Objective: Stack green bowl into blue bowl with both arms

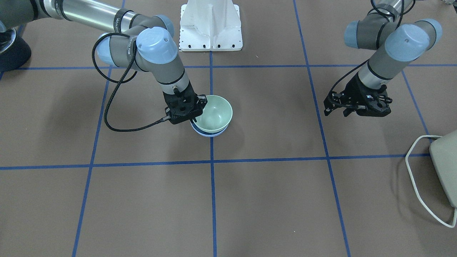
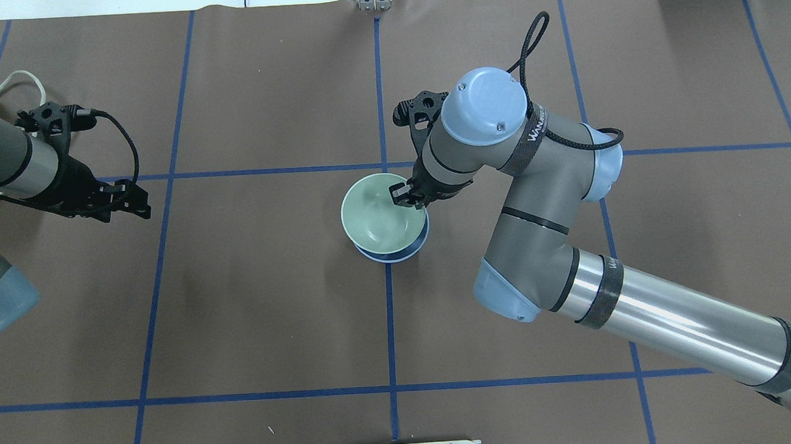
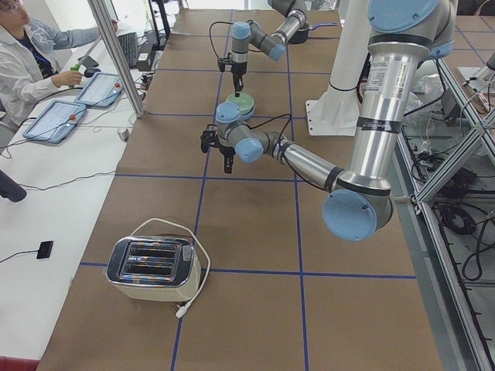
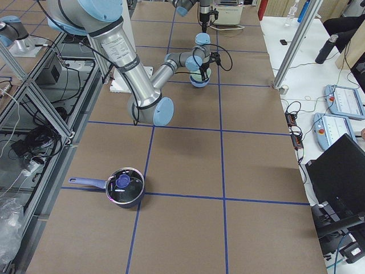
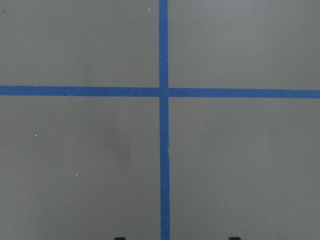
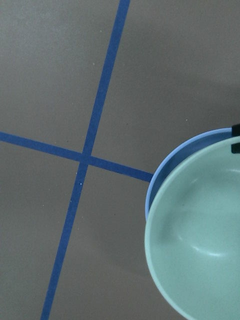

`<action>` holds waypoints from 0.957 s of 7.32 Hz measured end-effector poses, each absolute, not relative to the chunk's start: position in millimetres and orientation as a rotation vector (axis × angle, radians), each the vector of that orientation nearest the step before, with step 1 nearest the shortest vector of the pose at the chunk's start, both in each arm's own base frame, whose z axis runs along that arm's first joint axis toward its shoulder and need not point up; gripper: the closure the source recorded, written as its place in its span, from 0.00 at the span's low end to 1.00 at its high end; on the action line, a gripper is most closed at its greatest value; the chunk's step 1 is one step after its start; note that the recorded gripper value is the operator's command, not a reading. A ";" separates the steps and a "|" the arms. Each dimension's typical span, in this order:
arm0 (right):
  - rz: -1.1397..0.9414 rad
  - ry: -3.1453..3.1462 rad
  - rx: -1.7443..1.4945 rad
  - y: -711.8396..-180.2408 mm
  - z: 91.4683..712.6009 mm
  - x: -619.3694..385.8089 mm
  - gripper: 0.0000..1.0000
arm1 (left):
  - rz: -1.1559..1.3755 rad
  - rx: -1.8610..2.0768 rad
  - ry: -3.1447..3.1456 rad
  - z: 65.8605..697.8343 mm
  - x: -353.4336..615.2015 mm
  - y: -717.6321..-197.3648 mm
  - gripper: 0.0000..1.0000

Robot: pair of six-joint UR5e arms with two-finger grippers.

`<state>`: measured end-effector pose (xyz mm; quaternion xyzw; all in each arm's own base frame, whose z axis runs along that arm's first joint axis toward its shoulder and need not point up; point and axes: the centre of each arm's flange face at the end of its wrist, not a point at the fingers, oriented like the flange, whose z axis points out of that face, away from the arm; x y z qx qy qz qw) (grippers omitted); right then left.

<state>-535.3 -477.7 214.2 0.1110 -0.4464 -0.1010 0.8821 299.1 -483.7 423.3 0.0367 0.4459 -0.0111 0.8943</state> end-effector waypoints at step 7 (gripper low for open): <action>-0.199 -0.930 0.223 -477.0 216.4 -535.4 0.97 | -0.025 0.075 0.922 425.5 299.6 -484.6 0.25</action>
